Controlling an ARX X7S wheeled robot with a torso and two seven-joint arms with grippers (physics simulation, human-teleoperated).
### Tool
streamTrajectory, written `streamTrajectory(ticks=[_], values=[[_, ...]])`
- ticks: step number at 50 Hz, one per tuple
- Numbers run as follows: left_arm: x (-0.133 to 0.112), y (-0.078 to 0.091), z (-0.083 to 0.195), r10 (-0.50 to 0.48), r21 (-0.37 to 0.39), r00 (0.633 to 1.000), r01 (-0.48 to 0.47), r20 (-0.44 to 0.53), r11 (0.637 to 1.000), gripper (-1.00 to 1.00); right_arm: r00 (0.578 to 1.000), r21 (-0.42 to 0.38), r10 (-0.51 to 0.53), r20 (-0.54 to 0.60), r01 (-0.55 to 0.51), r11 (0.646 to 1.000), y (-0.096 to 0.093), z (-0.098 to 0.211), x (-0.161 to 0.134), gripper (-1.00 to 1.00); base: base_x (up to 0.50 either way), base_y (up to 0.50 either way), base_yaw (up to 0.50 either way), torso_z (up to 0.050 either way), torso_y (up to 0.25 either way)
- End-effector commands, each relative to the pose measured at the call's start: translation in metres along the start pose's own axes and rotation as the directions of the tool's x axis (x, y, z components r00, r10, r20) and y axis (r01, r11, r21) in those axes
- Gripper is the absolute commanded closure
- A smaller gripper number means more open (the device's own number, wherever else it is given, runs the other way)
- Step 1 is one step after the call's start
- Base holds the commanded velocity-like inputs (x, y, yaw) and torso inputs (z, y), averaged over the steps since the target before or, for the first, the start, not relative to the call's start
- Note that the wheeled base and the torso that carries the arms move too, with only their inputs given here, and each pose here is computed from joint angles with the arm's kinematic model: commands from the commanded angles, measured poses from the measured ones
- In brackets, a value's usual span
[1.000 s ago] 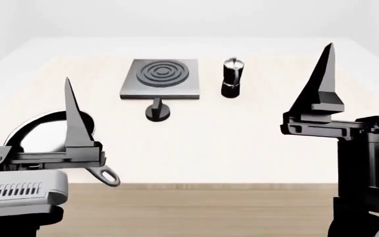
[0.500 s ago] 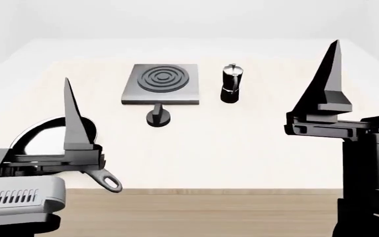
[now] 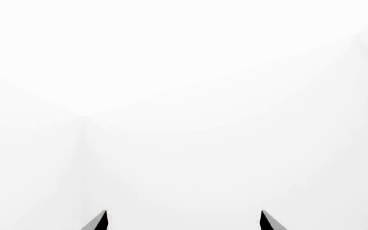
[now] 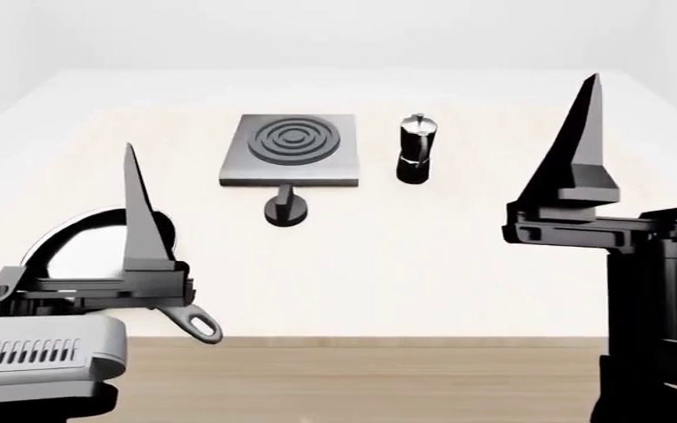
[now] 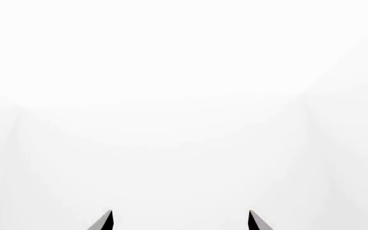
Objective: Turn on the stove and put the moka pot on it.
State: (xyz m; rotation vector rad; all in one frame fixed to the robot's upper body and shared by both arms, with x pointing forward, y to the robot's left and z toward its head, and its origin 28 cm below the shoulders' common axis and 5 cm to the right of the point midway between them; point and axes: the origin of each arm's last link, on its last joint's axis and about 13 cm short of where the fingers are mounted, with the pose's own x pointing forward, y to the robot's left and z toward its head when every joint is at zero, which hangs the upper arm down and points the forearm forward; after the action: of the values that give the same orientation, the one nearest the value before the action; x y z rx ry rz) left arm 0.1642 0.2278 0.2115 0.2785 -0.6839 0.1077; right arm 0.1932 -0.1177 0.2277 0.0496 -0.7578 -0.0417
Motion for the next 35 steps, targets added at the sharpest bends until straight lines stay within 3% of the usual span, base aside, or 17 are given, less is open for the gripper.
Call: streamTrajectory(ticks=[1,22,35], values=[[-0.0006,0.0001,-0.0003,-0.003,0.002,1.0,0.003,-0.004,1.0,-1.0,1.0,-0.013,0.013,-0.005,-0.013,1.0,0.0016,-0.0002,0.0003,-1.0,0.0,0.25,0.0,0.0,0.0],[0.0001,-0.0006,0.0,-0.006,0.002,1.0,0.006,-0.002,1.0,-1.0,1.0,-0.012,0.013,-0.018,-0.013,1.0,0.002,-0.0029,-0.0004,-1.0,0.0,0.25,0.0,0.0,0.0],[-0.001,-0.0007,-0.0002,-0.008,0.0,1.0,0.008,-0.002,1.0,-1.0,0.999,0.009,0.007,-0.035,-0.007,1.0,0.002,-0.0035,-0.0005,-1.0,0.0,0.02,0.0,0.0,0.0]])
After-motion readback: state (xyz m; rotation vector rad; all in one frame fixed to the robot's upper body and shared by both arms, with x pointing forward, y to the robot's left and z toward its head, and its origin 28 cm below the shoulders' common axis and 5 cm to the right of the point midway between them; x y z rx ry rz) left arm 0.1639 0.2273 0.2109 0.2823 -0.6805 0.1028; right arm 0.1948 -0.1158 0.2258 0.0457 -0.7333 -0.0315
